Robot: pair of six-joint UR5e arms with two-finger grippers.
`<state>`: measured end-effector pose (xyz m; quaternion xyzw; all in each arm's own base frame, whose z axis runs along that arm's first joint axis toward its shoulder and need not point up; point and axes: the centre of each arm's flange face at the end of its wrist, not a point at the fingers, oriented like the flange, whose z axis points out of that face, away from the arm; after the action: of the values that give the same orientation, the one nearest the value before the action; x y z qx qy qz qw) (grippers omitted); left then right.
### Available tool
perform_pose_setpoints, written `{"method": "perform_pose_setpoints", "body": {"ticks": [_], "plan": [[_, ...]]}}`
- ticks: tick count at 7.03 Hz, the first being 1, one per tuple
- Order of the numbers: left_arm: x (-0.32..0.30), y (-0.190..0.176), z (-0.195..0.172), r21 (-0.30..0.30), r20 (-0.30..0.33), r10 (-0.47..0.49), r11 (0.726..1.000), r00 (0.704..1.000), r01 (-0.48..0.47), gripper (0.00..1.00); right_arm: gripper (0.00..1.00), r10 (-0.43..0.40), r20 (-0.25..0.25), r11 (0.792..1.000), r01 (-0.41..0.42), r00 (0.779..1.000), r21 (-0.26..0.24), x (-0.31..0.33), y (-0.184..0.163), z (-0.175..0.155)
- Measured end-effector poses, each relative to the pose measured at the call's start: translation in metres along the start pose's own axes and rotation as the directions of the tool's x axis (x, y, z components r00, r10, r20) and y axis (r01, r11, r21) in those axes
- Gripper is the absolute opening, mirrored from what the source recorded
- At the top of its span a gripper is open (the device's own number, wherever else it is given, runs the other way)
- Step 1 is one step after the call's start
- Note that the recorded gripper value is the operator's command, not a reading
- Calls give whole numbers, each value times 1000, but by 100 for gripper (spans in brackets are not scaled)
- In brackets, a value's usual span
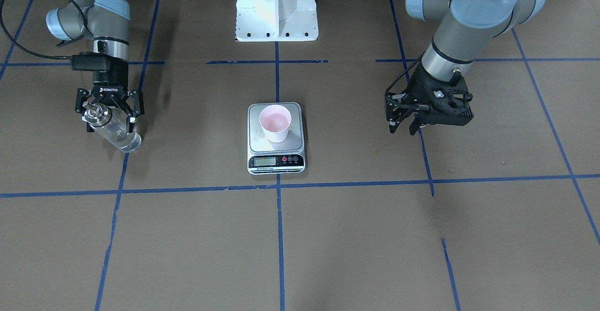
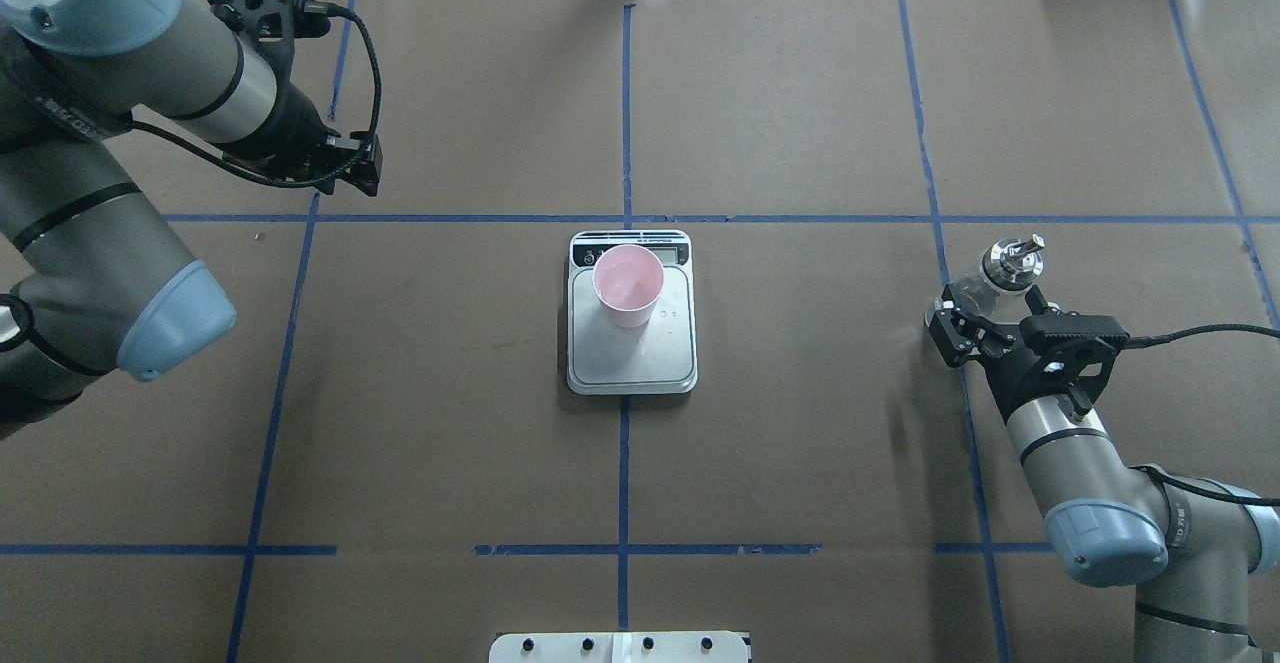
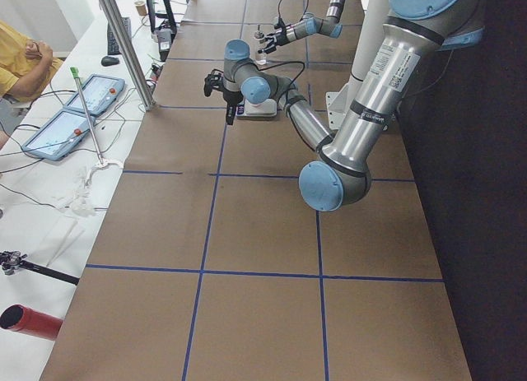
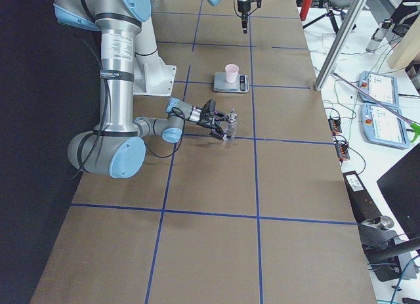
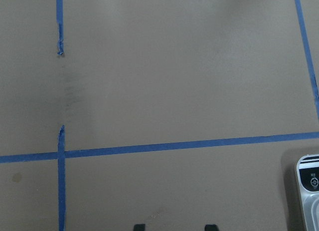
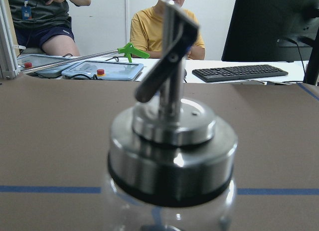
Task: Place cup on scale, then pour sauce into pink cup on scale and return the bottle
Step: 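Close the right gripper around the glass bottle and lift it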
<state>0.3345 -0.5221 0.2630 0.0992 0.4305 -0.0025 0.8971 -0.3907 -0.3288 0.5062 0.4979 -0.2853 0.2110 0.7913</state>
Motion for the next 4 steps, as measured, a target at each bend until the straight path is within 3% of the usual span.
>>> {"method": "perform_pose_setpoints", "body": {"ticks": [3, 4], "plan": [[3, 5, -10, -9, 10, -6, 1000, 1000, 6, 51, 96, 2, 6, 1000, -2, 1000, 8, -14, -3, 5], [4, 6, -11, -9, 11, -6, 1000, 1000, 6, 51, 86, 0, 5, 1000, 0, 1000, 8, -14, -2, 6]]}}
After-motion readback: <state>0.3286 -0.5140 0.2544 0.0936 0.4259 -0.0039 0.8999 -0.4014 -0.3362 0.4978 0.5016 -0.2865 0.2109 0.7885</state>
